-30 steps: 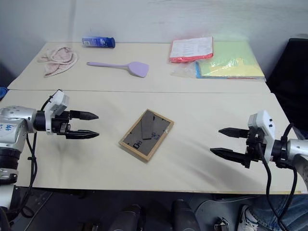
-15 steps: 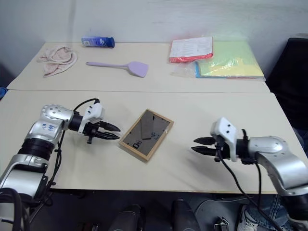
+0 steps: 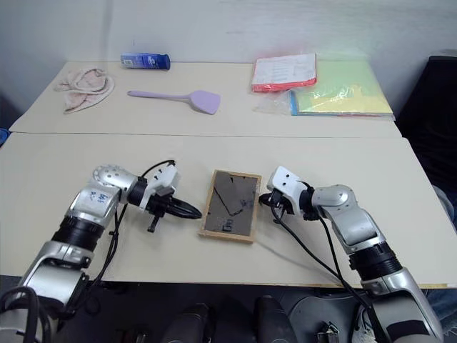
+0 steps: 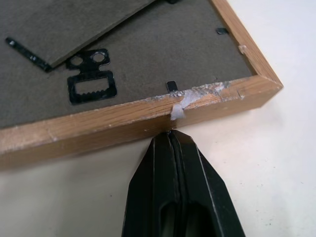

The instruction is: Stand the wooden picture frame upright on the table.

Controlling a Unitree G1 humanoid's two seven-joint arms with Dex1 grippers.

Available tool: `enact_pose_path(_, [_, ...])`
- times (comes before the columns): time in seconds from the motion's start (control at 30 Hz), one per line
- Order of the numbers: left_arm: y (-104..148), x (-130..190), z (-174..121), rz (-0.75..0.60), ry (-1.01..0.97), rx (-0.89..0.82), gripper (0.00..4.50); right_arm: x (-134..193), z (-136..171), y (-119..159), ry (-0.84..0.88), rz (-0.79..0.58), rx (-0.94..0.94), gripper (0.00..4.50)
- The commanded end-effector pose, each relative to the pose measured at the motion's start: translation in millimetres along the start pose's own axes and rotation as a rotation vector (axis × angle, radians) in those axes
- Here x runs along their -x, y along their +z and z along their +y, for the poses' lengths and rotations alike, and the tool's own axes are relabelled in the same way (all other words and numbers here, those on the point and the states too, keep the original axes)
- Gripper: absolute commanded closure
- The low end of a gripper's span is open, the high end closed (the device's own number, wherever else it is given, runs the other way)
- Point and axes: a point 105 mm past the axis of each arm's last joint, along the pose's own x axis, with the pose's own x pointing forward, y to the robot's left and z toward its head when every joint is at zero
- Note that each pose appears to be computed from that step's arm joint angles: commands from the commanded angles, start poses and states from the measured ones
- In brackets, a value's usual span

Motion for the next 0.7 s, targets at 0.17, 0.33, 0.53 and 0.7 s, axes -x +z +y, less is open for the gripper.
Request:
enact_pose_path(0.17, [-19, 25, 9, -0.070, 0.166, 0.548, 3.63, 23, -4, -1, -0.010, 0.039, 0.111, 4.50])
enact_pose_path(0.33, [-10, 21, -12, -0.144, 0.032, 0.777, 2.09, 30, 11, -7, 0.052, 0.080, 0.221, 4.50])
enact_pose_path(0.53, [-19, 0, -20, -0.082, -0.023, 0.950, 0.33, 23, 32, -8, 0.131, 0.101, 0.366, 4.50])
enact_pose_path(0.7, [-24, -25, -15, -0.006, 0.000, 0.987, 0.01, 11, 46, -6, 0.183, 0.094, 0.425, 4.50])
